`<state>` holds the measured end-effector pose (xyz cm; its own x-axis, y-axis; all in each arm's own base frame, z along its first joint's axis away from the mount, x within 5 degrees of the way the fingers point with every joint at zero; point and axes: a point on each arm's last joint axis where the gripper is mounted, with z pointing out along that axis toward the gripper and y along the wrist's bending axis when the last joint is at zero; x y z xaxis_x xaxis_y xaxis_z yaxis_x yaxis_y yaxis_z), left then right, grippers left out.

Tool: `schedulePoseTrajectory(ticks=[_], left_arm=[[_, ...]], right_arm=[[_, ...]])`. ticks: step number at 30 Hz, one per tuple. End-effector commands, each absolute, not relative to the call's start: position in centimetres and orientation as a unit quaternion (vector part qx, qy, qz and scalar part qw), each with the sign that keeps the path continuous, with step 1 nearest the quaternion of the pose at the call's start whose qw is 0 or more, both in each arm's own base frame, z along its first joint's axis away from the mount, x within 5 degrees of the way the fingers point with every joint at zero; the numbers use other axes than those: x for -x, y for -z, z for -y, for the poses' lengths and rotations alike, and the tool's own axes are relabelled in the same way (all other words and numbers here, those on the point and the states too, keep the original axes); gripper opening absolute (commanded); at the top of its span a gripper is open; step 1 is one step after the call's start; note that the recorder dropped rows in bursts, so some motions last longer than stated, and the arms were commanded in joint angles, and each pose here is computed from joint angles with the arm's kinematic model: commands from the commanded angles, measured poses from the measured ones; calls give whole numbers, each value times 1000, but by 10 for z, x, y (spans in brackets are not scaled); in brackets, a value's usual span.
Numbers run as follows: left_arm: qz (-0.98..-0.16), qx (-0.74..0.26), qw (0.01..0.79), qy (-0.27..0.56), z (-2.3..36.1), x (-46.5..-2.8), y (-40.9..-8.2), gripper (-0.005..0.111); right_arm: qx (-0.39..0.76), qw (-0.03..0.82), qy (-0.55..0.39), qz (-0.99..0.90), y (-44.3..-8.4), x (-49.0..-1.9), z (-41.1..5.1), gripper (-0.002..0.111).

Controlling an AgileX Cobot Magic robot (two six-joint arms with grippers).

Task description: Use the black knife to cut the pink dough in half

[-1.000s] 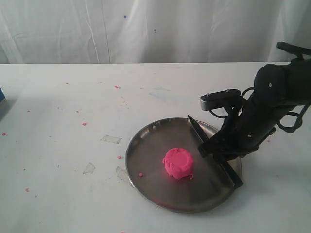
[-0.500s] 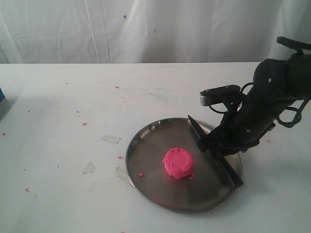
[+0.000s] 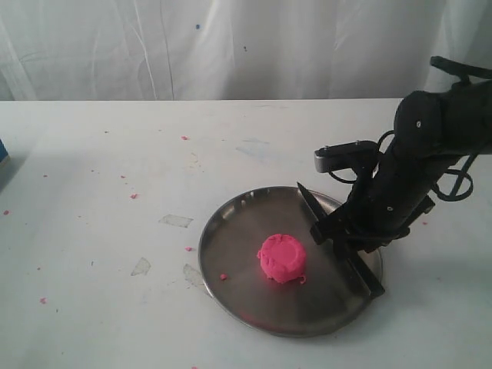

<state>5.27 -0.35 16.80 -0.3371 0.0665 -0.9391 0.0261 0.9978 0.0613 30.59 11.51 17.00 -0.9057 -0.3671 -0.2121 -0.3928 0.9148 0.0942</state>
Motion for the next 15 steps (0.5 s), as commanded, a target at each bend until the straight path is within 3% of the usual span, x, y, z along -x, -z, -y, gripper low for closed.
schedulePoseTrajectory(ticks=[1, 15], left_arm=[[-815, -27, 579, -19, 3, -53, -169, 0], [-815, -27, 579, -19, 3, -53, -169, 0]], right_arm=[[197, 88, -63, -974, -163, -309, -115, 44], [196, 74, -61, -976, -151, -311, -116, 44]])
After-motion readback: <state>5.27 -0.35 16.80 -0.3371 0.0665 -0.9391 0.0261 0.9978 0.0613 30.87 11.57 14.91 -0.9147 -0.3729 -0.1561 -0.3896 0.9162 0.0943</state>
